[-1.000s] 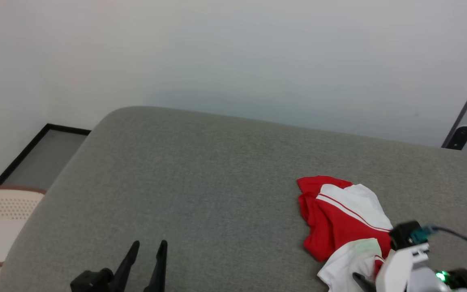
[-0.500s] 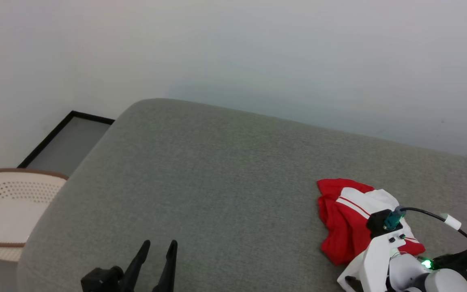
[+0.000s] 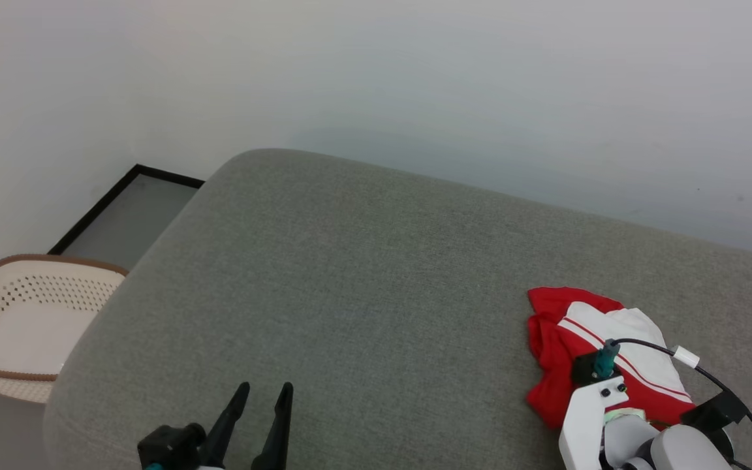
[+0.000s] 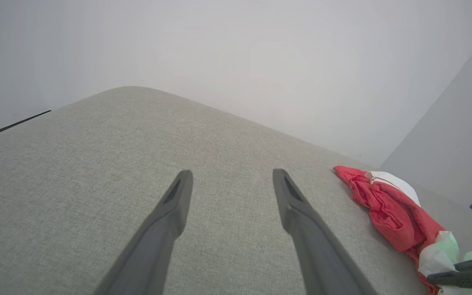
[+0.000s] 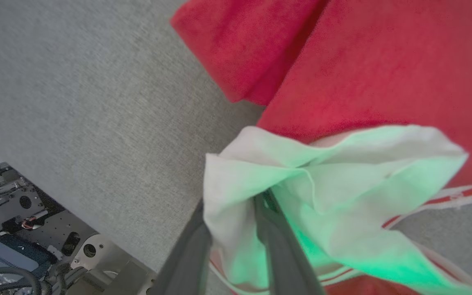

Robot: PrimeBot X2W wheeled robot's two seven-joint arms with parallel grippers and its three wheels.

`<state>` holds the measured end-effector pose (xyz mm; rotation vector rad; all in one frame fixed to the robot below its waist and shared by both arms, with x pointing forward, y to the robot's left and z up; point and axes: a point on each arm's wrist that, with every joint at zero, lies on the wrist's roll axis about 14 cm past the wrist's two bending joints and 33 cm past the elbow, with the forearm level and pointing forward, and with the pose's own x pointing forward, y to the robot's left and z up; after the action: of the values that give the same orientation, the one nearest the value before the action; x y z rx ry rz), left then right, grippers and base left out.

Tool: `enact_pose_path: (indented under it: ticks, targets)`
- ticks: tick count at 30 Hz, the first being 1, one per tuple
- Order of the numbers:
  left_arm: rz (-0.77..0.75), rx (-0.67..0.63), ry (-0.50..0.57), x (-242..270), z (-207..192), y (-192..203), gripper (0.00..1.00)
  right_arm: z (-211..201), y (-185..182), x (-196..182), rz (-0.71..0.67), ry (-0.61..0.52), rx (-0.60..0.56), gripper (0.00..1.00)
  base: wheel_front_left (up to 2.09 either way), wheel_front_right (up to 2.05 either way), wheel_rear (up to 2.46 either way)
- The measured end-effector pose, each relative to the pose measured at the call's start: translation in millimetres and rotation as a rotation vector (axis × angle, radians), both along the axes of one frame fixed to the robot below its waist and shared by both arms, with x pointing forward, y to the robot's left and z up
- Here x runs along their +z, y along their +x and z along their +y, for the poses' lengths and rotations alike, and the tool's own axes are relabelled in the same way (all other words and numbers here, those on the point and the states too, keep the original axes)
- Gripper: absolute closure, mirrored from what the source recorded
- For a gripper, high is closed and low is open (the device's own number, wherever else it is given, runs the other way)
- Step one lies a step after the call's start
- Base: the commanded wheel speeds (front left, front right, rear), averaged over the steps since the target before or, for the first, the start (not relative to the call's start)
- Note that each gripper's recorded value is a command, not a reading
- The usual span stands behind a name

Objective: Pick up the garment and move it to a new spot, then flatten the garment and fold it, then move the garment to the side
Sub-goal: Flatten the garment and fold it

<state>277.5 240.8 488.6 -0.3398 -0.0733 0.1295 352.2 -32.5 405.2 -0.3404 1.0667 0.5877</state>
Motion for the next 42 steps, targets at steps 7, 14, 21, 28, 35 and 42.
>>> enact_pose_path:
  ticks: [7, 14, 21, 28, 35, 42]
  targets:
    - [-0.002, 0.009, 0.001, 1, 4, 0, 0.0, 11, 10, 22, -0.093, 0.073, 0.026, 1.0, 0.0, 0.0, 0.0]
    - [-0.008, -0.004, 0.004, 3, 1, 5, 0.0, 28, -11, 39, -0.177, 0.133, 0.145, 1.0, 0.0, 0.0, 0.0]
    - [-0.004, -0.026, 0.007, 3, -5, 12, 0.0, 38, -43, 30, -0.13, 0.172, 0.224, 1.0, 0.0, 0.0, 0.0]
    - [-0.004, -0.046, 0.005, 3, -12, 19, 0.0, 39, -51, 8, -0.065, 0.184, 0.208, 0.6, 0.0, 0.0, 0.0]
    - [-0.013, -0.059, 0.011, 6, -14, 19, 0.0, 44, -31, 24, -0.135, 0.27, 0.143, 0.0, 0.0, 0.0, 0.0]
    - [-0.026, -0.074, 0.031, 9, -15, 17, 0.0, 26, -9, 65, -0.307, 0.398, 0.038, 0.0, 0.0, 0.0, 0.0]
